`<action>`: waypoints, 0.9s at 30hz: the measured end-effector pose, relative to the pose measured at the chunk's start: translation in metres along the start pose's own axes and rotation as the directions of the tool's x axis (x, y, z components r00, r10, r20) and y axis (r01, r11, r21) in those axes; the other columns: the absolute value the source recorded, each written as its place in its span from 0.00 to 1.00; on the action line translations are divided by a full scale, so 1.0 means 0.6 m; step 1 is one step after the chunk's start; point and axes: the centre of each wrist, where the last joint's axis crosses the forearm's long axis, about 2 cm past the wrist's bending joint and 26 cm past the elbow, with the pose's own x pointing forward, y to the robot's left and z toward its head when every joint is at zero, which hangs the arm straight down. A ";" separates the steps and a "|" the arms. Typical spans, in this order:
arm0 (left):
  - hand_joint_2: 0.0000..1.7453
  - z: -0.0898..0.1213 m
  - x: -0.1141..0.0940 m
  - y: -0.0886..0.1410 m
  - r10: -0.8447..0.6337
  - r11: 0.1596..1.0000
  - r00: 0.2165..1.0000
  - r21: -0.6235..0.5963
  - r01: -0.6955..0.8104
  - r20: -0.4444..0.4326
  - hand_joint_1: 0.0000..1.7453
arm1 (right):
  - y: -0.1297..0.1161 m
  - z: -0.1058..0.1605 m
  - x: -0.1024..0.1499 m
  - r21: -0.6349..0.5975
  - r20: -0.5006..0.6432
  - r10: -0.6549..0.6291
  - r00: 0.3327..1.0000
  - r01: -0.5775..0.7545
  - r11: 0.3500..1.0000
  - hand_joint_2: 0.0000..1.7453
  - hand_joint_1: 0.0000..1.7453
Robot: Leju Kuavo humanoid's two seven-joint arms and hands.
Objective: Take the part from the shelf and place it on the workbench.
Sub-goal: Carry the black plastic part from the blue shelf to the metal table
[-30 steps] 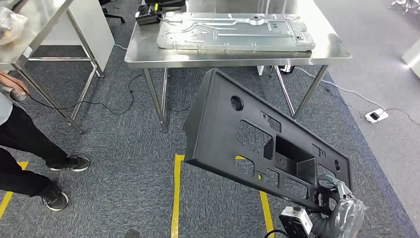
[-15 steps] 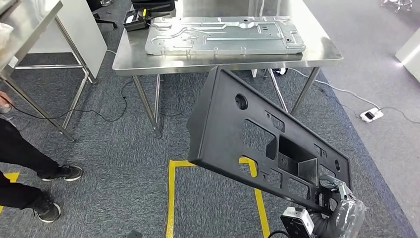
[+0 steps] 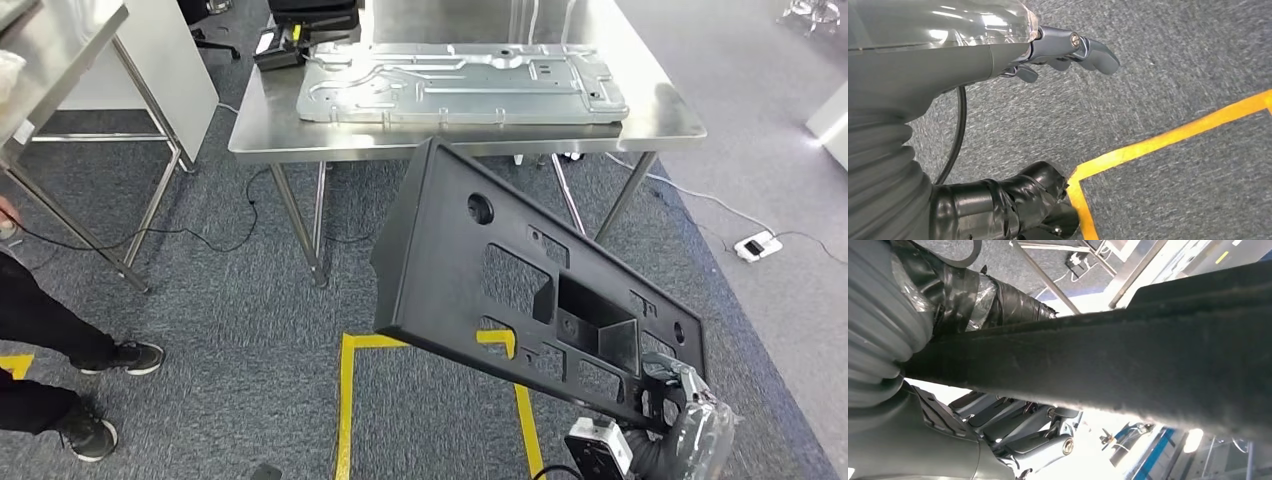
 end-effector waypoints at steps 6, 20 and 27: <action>1.00 -0.002 0.002 0.001 -0.004 1.000 1.000 -0.001 0.004 0.005 0.00 | 0.000 -0.001 0.001 -0.002 0.004 -0.001 1.000 0.001 1.000 1.00 1.00; 1.00 0.000 -0.001 0.001 -0.006 1.000 1.000 -0.001 0.006 0.000 0.00 | 0.001 -0.003 0.002 -0.004 0.020 -0.003 1.000 0.003 1.000 1.00 1.00; 1.00 0.001 -0.001 0.000 -0.004 1.000 1.000 -0.002 0.004 0.000 0.00 | 0.001 -0.002 0.002 -0.003 0.021 -0.003 1.000 0.003 1.000 1.00 1.00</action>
